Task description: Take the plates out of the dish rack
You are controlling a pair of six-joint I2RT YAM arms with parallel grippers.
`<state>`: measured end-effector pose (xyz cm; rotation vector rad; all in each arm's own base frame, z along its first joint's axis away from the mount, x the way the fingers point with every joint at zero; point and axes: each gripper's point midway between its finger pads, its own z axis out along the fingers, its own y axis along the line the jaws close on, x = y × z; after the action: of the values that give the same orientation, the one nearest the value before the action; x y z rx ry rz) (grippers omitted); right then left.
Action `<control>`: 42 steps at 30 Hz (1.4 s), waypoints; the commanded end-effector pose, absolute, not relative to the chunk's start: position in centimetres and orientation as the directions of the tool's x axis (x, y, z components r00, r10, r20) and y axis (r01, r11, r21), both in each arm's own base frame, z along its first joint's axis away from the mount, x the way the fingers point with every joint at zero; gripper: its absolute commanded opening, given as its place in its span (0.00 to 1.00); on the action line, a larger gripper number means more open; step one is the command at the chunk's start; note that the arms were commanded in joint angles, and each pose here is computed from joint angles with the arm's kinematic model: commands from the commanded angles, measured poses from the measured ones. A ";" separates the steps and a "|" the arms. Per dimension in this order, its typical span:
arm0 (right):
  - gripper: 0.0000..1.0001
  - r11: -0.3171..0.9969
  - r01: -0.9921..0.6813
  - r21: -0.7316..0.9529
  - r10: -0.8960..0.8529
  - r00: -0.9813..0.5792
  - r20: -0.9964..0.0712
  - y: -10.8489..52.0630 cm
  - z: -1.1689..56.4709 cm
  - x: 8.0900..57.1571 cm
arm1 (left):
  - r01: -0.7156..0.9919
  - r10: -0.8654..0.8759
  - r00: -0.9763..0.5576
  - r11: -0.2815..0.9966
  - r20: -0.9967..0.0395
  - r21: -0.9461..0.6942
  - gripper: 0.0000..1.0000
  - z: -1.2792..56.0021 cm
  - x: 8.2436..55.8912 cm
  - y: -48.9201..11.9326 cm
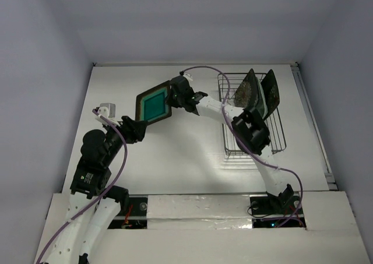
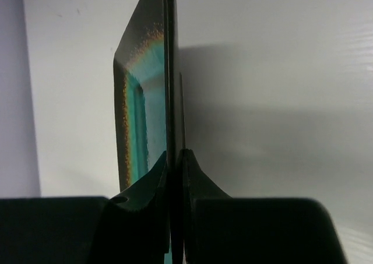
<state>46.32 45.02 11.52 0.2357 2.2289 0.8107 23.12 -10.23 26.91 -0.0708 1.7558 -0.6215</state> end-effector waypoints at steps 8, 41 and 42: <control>0.41 0.515 -0.174 0.839 0.524 -0.711 -0.469 51.4 18.9 46.0 | 0.296 -0.380 -0.253 0.845 -0.890 -0.445 0.54 28.2 23.2 -10.4; 0.00 0.965 -0.109 0.237 0.192 -0.318 -0.929 27.2 32.7 42.2 | 0.297 -0.380 -0.248 0.846 -0.891 -0.444 0.54 28.3 23.2 -10.3; 0.00 0.980 -0.064 0.187 0.156 -0.328 -0.932 24.4 32.0 41.8 | 0.299 -0.380 -0.249 0.845 -0.891 -0.444 0.54 28.3 23.2 -10.4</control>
<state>41.50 34.41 27.09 0.0023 2.0084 0.5191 23.08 -10.24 26.92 -0.0722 1.7557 -0.6239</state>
